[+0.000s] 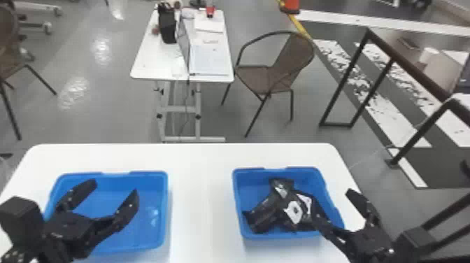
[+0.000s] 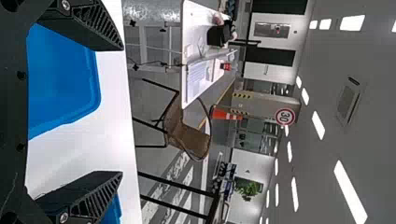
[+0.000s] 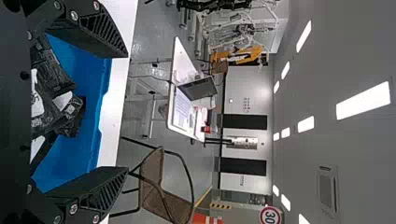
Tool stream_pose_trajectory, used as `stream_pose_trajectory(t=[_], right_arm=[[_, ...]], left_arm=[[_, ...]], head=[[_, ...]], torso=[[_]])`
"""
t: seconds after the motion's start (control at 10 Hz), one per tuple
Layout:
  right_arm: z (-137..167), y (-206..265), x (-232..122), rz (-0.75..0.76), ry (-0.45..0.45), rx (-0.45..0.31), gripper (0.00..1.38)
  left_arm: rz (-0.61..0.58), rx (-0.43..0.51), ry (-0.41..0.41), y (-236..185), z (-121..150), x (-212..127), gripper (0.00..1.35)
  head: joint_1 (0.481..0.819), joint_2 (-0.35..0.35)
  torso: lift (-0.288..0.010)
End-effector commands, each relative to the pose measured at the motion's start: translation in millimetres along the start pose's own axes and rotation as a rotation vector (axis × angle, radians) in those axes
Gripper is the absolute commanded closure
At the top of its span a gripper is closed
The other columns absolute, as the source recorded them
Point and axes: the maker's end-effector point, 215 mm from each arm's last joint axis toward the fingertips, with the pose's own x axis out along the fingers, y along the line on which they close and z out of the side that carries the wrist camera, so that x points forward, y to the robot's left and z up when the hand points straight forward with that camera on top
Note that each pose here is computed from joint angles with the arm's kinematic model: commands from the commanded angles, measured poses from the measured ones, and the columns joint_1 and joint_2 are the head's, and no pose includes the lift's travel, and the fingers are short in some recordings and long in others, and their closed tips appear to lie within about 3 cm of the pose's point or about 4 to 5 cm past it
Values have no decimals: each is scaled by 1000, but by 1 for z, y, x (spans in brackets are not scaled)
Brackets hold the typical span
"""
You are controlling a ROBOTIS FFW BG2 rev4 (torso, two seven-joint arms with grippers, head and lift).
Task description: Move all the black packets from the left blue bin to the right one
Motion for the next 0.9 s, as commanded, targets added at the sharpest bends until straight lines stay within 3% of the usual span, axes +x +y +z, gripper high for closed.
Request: stream_pose_trajectory(t=[0.0,0.8], right_arm=[[0,1,0,-1,-2,5,168],[0,15,8,22,-7,25,168]], left_arm=[[0,-3,1,0,0,0,82],[0,-9,-4,2,1,0,85]], head=[[695,-182],[695,-164]], torso=[[0],[0]])
